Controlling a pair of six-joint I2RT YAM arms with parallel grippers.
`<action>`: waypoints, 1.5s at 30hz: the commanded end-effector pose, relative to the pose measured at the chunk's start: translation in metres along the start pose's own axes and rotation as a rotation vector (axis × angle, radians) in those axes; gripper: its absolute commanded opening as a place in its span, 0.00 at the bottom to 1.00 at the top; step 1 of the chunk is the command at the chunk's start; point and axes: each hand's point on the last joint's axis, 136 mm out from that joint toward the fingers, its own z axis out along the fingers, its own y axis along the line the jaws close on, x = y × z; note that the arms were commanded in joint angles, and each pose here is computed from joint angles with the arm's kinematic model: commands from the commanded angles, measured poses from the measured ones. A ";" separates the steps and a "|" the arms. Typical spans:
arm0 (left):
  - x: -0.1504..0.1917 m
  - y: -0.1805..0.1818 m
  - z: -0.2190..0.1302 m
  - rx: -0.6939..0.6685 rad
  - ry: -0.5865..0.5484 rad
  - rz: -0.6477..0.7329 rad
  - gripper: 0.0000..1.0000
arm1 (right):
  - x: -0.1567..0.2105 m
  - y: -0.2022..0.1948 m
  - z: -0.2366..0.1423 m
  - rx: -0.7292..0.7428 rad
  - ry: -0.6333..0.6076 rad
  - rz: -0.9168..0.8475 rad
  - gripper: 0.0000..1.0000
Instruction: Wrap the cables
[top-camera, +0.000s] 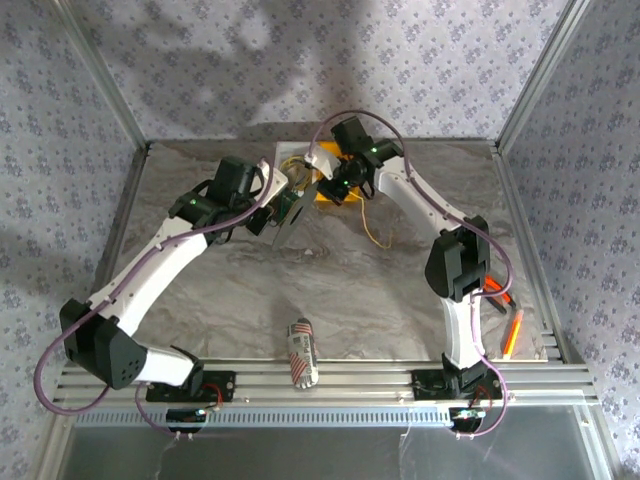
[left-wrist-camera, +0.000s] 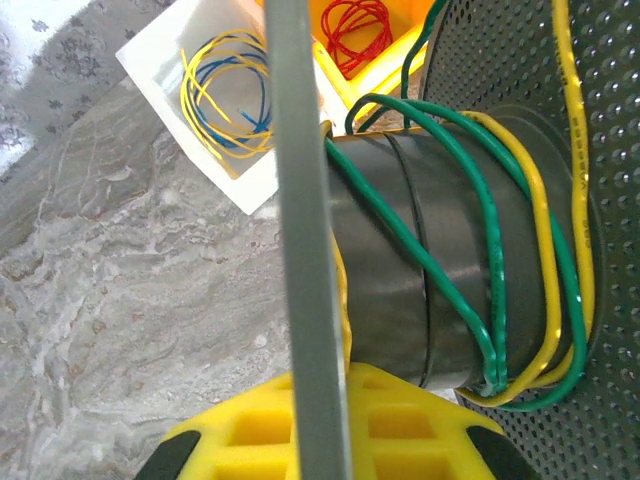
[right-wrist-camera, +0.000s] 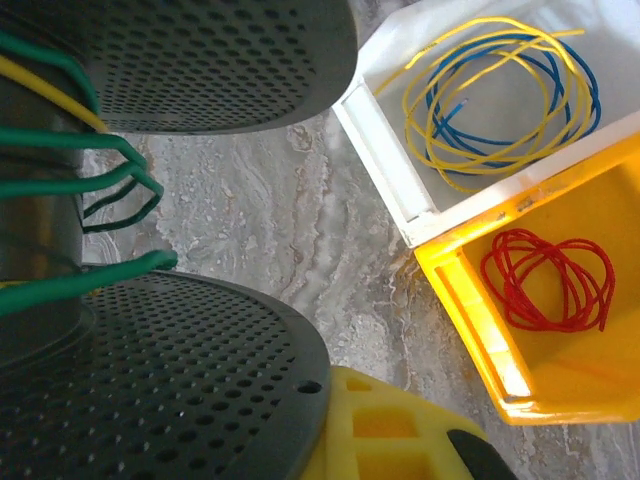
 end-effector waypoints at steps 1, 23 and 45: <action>0.042 -0.019 -0.027 0.094 0.124 0.124 0.00 | -0.007 -0.069 -0.034 0.168 -0.139 0.095 0.11; -0.004 -0.004 -0.052 0.109 -0.037 0.095 0.00 | 0.056 -0.080 -0.007 0.123 -0.171 0.305 0.30; -0.038 0.026 -0.102 0.160 -0.269 -0.033 0.00 | 0.094 -0.088 0.022 0.123 -0.094 0.364 0.19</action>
